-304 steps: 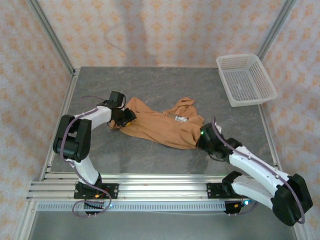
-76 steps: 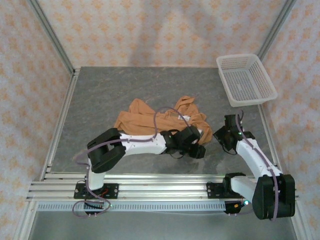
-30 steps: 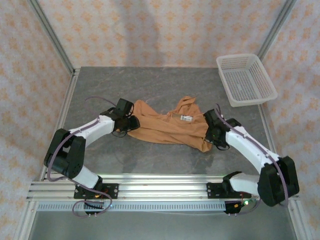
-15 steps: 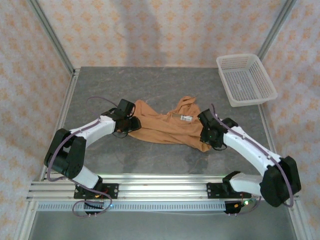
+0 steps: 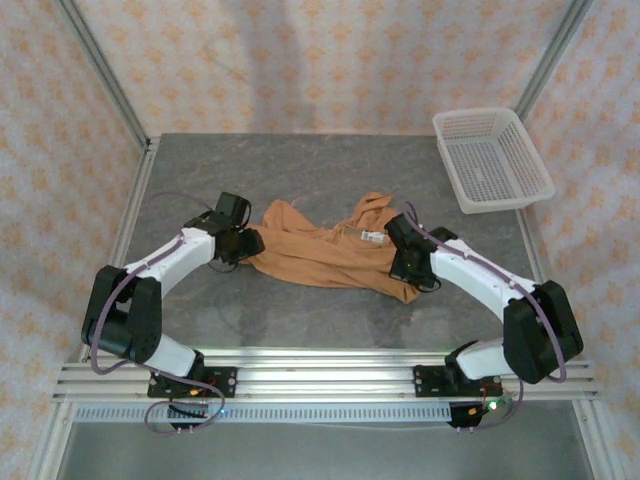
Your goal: Fold the inside-out t-shirt
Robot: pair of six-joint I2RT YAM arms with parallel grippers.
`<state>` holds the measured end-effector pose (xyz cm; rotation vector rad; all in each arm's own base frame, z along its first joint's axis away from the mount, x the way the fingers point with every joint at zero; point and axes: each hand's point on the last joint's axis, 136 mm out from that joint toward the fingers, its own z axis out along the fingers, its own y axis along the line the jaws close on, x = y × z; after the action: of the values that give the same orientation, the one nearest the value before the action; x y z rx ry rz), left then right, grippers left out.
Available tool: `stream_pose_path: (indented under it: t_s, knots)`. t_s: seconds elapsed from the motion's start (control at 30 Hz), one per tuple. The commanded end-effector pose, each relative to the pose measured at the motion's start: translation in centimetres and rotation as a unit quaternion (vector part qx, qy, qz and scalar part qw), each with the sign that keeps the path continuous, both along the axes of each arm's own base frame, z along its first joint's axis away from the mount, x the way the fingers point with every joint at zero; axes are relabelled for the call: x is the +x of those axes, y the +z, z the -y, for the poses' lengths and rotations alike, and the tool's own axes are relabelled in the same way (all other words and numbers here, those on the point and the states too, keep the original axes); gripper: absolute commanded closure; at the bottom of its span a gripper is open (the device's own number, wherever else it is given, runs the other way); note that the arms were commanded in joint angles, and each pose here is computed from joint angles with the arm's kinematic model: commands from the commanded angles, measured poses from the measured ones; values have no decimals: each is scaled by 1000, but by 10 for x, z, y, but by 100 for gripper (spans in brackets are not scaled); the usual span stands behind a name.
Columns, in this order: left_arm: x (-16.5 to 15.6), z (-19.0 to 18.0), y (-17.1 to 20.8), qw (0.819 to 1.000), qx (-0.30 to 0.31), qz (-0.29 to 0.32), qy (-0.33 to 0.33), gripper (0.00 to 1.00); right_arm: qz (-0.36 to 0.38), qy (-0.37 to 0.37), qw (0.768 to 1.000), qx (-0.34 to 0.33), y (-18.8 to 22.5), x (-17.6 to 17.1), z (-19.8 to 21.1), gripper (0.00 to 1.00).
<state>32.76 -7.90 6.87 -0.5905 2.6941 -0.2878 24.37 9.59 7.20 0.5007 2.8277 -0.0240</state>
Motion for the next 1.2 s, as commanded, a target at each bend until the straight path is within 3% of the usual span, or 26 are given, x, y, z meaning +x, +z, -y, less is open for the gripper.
stream_pose_path:
  t_s: [0.0, 0.27, 0.47, 0.63, 0.83, 1.17]
  knots:
    - [2, -27, 11, 999, 38, 1, 17, 52, 42, -2, 999, -18, 30, 5, 10, 100]
    - [5, -55, 4, 998, 15, -13, 60, 51, 125, -68, 990, -8, 78, -1, 47, 100]
    - [3, -50, -8, 998, -18, -17, 61, 52, 179, -207, 962, -6, 94, -23, 114, 100]
    - [3, -34, -12, 998, -51, -13, 46, 52, 206, -290, 934, 21, 92, -33, 141, 100]
    - [3, 12, -13, 995, -96, 1, 2, 52, 174, -299, 935, 71, 65, -16, 131, 100]
    - [12, 65, -32, 983, -182, 2, -27, 52, 173, -282, 941, 73, 64, -10, 128, 100]
